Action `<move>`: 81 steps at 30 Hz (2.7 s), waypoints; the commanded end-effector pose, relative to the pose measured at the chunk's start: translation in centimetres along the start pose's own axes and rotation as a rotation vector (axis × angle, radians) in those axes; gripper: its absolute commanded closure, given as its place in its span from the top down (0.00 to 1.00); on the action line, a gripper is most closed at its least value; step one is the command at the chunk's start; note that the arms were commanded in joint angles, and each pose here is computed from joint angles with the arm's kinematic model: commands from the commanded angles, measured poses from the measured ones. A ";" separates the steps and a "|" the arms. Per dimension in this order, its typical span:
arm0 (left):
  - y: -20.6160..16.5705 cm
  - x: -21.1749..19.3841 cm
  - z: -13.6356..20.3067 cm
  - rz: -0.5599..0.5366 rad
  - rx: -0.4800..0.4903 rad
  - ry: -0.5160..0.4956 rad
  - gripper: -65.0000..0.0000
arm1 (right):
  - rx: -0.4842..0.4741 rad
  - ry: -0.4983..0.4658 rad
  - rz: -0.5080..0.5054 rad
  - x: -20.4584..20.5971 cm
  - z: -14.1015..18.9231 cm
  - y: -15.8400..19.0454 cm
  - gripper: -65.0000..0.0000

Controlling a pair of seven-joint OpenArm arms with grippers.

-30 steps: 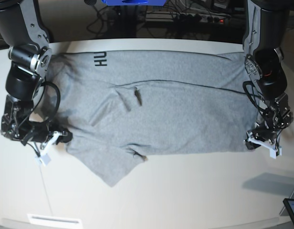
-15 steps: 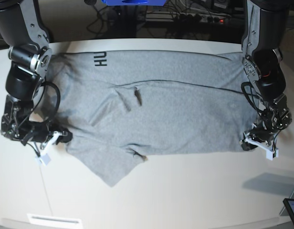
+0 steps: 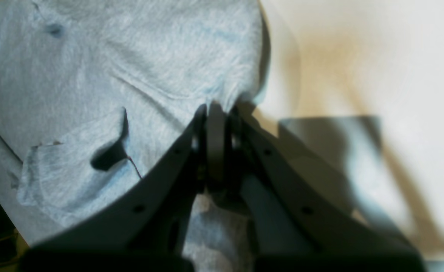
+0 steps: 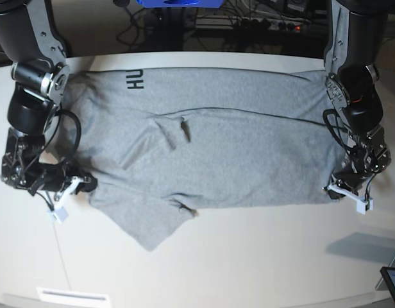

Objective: Fold the T-shirt properly
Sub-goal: 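Fold the hem side up over the shirt toward the shoulder edge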

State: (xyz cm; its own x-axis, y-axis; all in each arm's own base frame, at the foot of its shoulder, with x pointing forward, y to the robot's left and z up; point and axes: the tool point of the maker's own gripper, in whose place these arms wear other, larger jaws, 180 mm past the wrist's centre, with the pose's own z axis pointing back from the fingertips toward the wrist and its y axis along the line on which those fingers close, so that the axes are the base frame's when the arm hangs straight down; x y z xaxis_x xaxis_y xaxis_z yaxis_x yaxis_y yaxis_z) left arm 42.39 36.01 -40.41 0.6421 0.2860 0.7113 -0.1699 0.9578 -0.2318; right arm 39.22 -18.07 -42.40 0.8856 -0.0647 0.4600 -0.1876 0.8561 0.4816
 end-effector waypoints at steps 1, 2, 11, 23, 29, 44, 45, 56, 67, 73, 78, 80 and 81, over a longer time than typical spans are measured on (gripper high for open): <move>0.2 -0.9 0.1 -0.031 0.006 0.068 0.00 | -0.064 0.086 0.017 -1.3 0.6 -1.4 0.00; 0.2 -0.7 0.2 -0.034 0.007 0.063 0.00 | -0.064 0.086 0.017 -1.3 0.6 -1.4 0.00; 0.9 1.7 2.3 -0.154 0.063 0.018 0.00 | -0.127 -0.003 0.101 1.4 2.7 -1.5 0.00; -0.2 5.1 5.7 -0.307 0.121 -0.025 0.00 | -0.176 -0.047 0.257 4.4 4.0 0.3 0.00; -1.6 4.7 6.2 -0.422 0.088 0.020 0.00 | -0.213 -0.078 0.297 5.0 5.4 0.3 0.00; -2.8 3.4 9.4 -0.605 0.136 0.005 0.00 | -0.290 -0.088 0.377 4.4 7.9 1.0 0.00; -2.8 3.3 9.5 -0.610 0.137 0.005 0.00 | -0.293 -0.082 0.379 4.3 8.0 1.0 0.00; -3.3 2.7 13.1 -0.746 0.202 0.067 0.00 | -0.368 -0.039 0.429 3.0 10.1 1.3 0.00; -3.4 -0.3 15.3 -0.828 0.233 0.134 0.00 | -0.375 0.037 0.422 -1.7 9.8 1.2 0.00; -2.7 -2.8 15.6 -0.837 0.227 0.194 0.00 | -0.402 0.026 0.354 -3.9 10.9 0.4 0.00; -2.3 -4.3 15.7 -0.840 0.220 0.230 0.00 | -0.399 0.068 0.336 -6.0 10.6 -0.1 0.00; -2.1 -5.0 15.8 -0.841 0.218 0.246 0.00 | -0.394 0.082 0.329 -6.8 10.5 -0.1 0.00; -2.0 -5.2 15.9 -0.842 0.218 0.251 0.00 | -0.394 0.088 0.327 -7.1 10.4 -0.1 0.00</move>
State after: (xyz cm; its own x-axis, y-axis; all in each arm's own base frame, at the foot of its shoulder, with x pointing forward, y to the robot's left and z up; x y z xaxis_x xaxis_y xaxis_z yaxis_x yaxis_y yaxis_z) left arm 27.21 32.17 -34.29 0.7642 -0.4918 0.4173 0.3245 0.8523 0.4102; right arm 27.73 -22.40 -39.04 0.8593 0.2600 0.4405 -0.3034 0.9524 0.0298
